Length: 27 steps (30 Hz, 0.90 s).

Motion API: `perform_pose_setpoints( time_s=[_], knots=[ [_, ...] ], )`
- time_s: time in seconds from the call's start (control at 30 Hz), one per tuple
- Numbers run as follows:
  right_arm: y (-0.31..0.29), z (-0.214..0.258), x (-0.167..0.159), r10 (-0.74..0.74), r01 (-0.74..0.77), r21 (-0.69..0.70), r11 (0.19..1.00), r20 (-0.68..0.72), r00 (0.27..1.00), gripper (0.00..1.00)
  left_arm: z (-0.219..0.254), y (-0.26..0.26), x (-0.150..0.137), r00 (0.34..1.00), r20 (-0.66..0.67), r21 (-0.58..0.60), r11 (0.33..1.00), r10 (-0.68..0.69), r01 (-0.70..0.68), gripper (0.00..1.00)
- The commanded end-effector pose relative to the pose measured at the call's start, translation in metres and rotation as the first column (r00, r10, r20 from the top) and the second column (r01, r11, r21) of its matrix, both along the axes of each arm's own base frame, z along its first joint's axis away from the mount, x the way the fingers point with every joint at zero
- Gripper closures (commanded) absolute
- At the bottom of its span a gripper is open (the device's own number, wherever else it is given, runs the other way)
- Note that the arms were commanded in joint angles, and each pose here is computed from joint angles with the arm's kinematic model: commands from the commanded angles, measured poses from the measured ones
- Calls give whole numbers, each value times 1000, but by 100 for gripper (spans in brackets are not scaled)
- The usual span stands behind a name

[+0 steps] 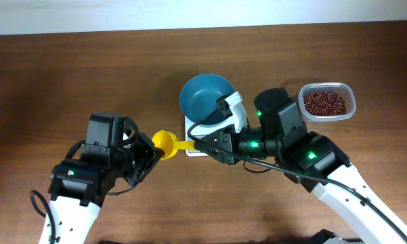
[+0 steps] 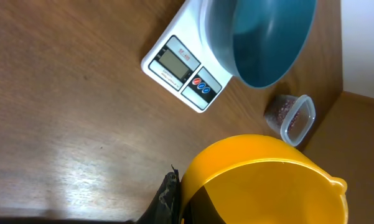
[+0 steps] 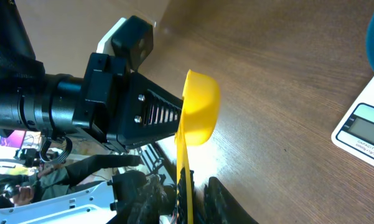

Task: Scoop item into bowl and weigh 50g on scale
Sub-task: 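Grasp the yellow scoop's handle with the right gripper beside the left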

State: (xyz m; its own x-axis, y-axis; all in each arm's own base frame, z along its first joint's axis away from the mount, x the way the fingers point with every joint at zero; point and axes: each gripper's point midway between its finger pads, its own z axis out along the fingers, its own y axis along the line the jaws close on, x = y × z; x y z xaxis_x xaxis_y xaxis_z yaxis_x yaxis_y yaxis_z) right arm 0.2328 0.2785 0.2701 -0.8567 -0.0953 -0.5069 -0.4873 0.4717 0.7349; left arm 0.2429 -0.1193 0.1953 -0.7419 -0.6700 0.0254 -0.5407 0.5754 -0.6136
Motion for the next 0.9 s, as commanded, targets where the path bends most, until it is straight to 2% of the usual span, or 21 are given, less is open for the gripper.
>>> perform_pose_setpoints(
  time_s=[0.0,0.87],
  knots=[
    [6,-3,-6,33,-33,5,999,-9,999,74,6,-1,5,1000,23,-3,1000,11,-11,100],
    [12,0,-8,50,-51,15,999,9,999,79,14,-23,6,995,78,-18,998,-61,63,100]
  ],
)
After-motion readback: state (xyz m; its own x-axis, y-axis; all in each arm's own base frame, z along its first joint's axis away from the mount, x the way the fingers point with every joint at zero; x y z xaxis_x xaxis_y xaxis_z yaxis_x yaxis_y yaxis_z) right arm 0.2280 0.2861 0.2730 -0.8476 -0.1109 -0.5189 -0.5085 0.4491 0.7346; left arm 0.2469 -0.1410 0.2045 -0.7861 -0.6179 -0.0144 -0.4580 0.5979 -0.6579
